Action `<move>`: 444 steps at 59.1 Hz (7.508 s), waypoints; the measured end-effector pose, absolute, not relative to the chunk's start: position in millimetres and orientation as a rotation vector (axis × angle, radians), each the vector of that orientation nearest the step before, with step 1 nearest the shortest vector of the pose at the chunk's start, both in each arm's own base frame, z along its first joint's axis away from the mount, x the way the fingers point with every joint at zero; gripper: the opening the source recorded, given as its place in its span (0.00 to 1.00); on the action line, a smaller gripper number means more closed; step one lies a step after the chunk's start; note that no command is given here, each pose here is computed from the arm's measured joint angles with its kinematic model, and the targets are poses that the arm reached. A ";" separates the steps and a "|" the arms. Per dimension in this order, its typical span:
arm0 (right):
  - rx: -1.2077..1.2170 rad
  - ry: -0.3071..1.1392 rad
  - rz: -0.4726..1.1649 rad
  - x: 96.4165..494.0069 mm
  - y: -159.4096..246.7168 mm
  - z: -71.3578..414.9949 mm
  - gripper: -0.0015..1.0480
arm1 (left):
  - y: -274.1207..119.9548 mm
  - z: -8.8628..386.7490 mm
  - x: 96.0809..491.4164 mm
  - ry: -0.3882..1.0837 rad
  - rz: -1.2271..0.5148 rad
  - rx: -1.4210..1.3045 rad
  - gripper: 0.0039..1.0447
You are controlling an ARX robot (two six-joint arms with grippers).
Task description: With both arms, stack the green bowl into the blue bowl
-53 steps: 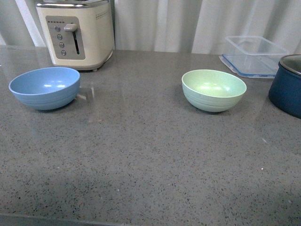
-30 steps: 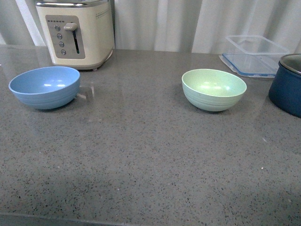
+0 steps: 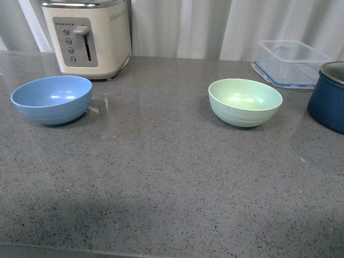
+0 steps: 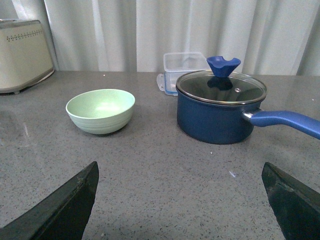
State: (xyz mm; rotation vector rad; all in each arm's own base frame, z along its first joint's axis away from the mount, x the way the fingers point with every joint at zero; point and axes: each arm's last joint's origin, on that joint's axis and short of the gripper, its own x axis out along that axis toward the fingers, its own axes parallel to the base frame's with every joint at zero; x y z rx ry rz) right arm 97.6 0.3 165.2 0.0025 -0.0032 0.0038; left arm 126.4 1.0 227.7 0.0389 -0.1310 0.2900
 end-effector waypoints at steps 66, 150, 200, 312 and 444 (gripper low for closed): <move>0.002 -0.003 0.003 97.6 0.3 165.2 0.90 | 49.1 259.2 371.6 0.588 0.336 -0.371 0.94; 0.002 -0.003 0.003 97.6 0.3 165.2 0.90 | -0.7 219.1 435.7 0.743 0.203 -0.357 0.03; 0.002 -0.003 0.003 97.6 0.3 165.2 0.90 | -135.6 208.8 465.7 0.812 -0.010 -0.272 0.03; 0.002 -0.003 0.003 97.6 0.3 165.2 0.90 | -0.3 173.6 158.3 0.010 0.000 -0.008 0.03; 0.053 0.160 0.368 109.2 4.7 181.8 0.90 | -0.2 170.5 96.6 -0.018 -0.002 -0.007 0.73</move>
